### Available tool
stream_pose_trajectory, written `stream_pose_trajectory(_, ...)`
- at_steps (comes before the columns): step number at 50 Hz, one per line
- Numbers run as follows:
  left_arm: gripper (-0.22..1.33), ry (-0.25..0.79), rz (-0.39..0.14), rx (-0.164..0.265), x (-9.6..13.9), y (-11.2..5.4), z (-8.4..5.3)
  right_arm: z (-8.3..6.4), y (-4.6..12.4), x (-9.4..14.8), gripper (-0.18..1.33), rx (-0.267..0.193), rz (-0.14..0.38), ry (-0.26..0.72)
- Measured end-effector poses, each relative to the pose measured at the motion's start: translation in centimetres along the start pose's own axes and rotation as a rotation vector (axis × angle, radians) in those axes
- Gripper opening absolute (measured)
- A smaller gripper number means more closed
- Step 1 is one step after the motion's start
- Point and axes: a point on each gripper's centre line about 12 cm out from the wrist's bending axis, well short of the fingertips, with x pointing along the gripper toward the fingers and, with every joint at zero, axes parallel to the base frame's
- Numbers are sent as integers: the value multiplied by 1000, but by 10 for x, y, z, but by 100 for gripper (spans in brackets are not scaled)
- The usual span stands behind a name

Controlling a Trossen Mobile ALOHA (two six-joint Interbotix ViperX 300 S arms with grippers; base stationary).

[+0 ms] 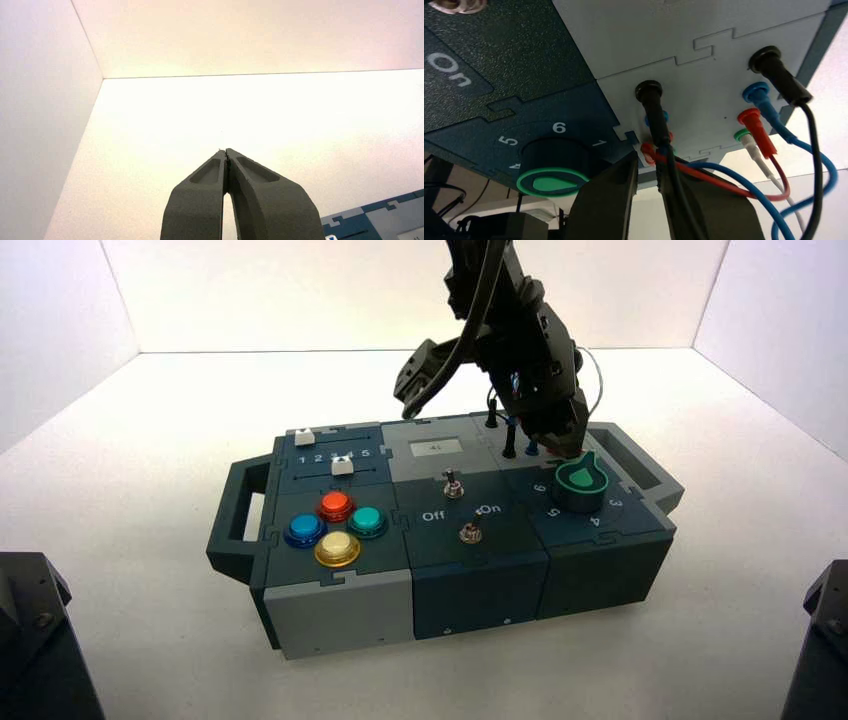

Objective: Insert the red wire.

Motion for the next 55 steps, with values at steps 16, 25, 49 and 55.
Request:
stream_pose_trajectory(16, -16, -3, 0, 0, -1, 0, 0, 1, -3, 1, 3, 10, 8, 14)
stream_pose_trajectory(25, -16, -3, 0, 2, -1, 0, 0, 0, -5, 2, 3, 19, 15, 15)
stream_pose_trajectory(49, -16, -6, 1, 2, -1, 0, 1, 1, -13, -2, 2, 49, 23, 3)
stream_pose_trajectory(55, -16, -6, 1, 3, -1, 0, 1, 0, -14, -4, 2, 52, 22, 1)
